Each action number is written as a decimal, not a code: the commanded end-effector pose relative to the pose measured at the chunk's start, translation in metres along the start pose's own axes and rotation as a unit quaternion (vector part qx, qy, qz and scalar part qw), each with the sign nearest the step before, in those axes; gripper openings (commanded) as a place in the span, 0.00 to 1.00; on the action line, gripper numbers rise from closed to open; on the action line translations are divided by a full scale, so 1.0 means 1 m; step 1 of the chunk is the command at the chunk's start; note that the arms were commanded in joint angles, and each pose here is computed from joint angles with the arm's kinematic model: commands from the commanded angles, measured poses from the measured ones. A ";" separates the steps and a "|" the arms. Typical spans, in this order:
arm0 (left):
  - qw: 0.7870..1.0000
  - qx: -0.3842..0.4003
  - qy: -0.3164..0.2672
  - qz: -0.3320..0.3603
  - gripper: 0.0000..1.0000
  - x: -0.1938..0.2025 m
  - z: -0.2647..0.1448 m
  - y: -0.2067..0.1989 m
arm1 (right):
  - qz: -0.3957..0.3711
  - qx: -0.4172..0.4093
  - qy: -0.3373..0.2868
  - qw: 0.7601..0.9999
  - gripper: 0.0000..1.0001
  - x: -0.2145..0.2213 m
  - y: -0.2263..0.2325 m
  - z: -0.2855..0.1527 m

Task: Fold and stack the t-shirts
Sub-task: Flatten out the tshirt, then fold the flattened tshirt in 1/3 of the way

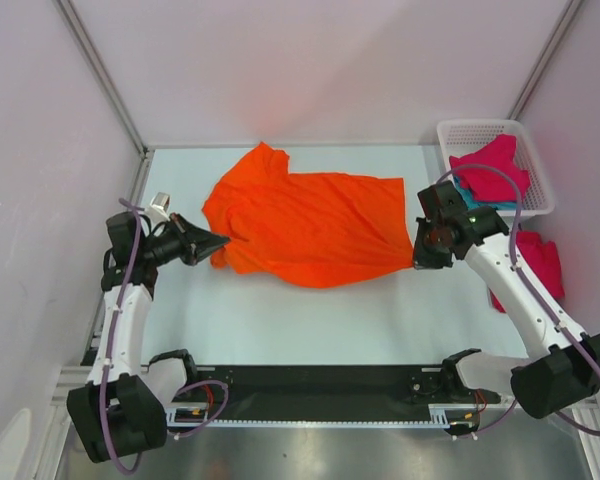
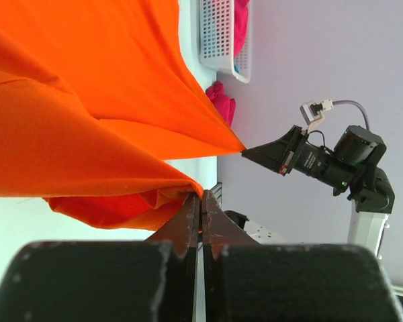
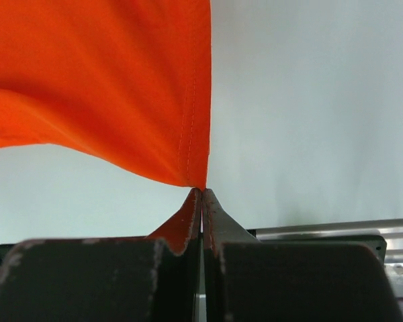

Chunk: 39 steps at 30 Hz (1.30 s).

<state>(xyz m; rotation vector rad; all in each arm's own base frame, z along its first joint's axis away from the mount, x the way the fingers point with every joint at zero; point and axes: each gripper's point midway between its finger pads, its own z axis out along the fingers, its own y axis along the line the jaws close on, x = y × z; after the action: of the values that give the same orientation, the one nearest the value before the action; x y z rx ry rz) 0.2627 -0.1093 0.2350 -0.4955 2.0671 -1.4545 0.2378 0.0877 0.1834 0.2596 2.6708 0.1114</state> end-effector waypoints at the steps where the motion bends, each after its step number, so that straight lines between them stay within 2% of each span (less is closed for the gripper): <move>1: 1.000 -0.015 0.021 -0.002 0.00 0.025 -0.006 0.018 | 0.012 0.000 0.022 1.000 0.00 0.026 -0.006 -0.007; 6: 0.999 -0.028 0.014 -0.028 0.00 0.037 -0.009 0.031 | 0.018 0.012 0.048 0.999 0.00 0.050 -0.017 -0.009; 11: 0.999 -0.035 0.006 -0.029 0.00 0.045 -0.014 0.033 | 0.037 0.025 0.039 0.998 0.00 0.062 -0.030 -0.017; 17: 0.999 -0.039 0.005 -0.027 0.00 0.046 -0.015 0.034 | 0.042 0.033 0.049 0.997 0.00 0.070 -0.033 -0.003; 22: 0.999 -0.041 -0.010 -0.026 0.00 0.022 -0.006 0.037 | 0.046 0.021 0.030 0.998 0.00 0.046 -0.018 0.020; 24: 0.998 -0.051 -0.019 -0.028 0.00 0.008 -0.001 0.043 | 0.052 0.008 0.006 0.999 0.00 0.024 -0.007 0.031; 26: 0.998 -0.057 -0.021 -0.032 0.00 -0.013 0.010 0.052 | 0.061 0.007 0.020 0.998 0.00 0.009 -0.001 0.049; 27: 0.996 -0.070 -0.012 -0.053 0.01 -0.021 0.019 0.067 | 0.065 -0.002 0.008 0.998 0.00 -0.004 0.004 0.057; 31: 0.993 -0.095 -0.010 -0.068 0.01 -0.063 0.042 0.092 | 0.079 0.007 0.024 0.997 0.00 -0.028 0.009 0.096; 36: 0.983 -0.127 0.016 -0.133 0.01 -0.082 0.068 0.146 | 0.089 0.035 0.039 0.995 0.00 -0.042 0.002 0.134; 39: 0.979 -0.133 0.020 -0.152 0.00 -0.091 0.075 0.163 | 0.099 0.051 0.032 0.993 0.00 -0.053 -0.008 0.140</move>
<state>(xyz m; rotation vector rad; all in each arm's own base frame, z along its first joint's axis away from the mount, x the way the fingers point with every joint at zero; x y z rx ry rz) 0.3617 -0.0674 0.0944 -0.9567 2.3265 -1.3842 0.3130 0.0832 0.0675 0.5453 2.8070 0.0487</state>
